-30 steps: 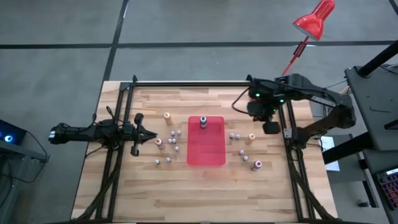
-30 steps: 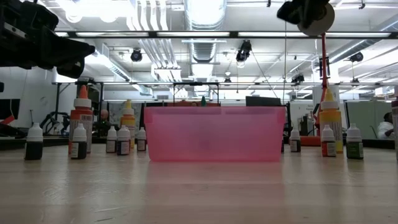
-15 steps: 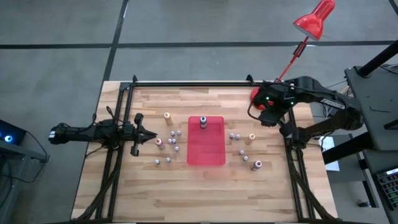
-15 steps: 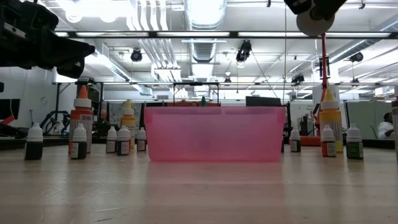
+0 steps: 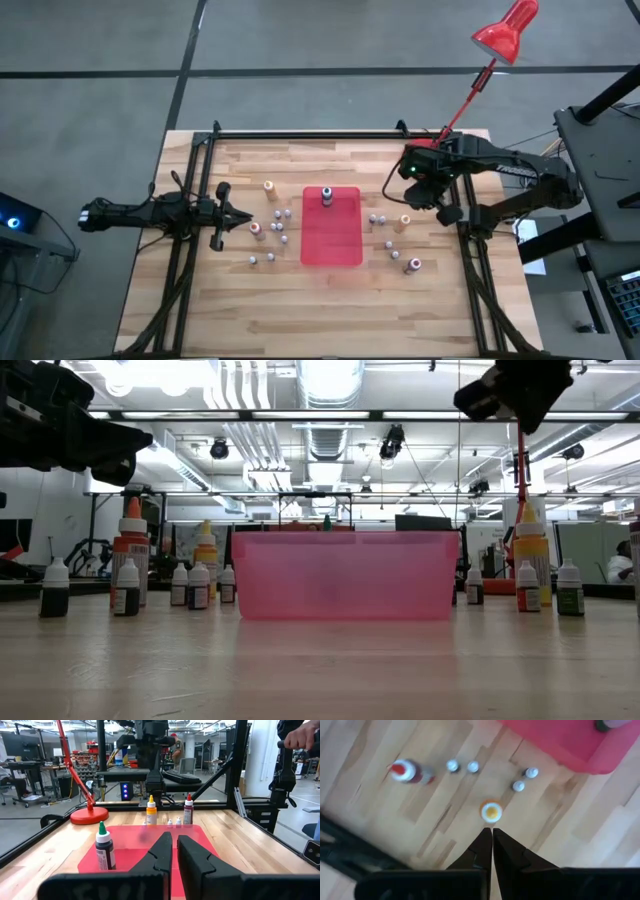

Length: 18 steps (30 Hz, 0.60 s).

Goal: Pick & Place food coloring
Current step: Put the large yellow food coloring bottle into the red bin

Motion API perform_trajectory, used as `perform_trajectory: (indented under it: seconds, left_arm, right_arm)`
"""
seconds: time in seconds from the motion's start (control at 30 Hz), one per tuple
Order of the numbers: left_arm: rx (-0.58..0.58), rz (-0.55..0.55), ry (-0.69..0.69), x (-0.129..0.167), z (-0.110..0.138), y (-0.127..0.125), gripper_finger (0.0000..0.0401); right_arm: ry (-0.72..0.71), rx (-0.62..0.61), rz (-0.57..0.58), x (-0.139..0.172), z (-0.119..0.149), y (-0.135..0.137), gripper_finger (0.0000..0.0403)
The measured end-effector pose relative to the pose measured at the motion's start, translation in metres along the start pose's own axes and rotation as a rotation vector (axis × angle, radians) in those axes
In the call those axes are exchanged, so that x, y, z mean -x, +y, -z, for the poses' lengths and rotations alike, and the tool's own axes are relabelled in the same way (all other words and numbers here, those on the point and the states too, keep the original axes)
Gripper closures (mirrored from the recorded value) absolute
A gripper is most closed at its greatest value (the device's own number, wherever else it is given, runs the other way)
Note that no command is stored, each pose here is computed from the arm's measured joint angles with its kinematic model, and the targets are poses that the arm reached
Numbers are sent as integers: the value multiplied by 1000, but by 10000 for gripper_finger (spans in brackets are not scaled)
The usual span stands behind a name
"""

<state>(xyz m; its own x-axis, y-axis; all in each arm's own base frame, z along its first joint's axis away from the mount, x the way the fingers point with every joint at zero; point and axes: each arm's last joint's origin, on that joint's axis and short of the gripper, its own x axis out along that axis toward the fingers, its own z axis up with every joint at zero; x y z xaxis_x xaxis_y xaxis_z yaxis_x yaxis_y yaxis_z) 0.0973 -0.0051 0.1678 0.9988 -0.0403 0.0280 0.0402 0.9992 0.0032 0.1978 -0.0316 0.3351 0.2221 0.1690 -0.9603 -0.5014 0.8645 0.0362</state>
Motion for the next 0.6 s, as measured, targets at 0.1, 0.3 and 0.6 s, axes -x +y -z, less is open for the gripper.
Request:
perform_trajectory:
  seconds: [0.1,0.3,0.6]
  left_arm:
    - [0,0,0,0,0,0,398]
    - [0,0,0,0,0,0,398]
    - [0,0,0,0,0,0,398]
  right_arm:
    - [-9,-41,9,-6,-1,-2,392]
    - [17,-82,26,-14,1,-4,355]
    - [33,-87,46,-22,3,-6,248]
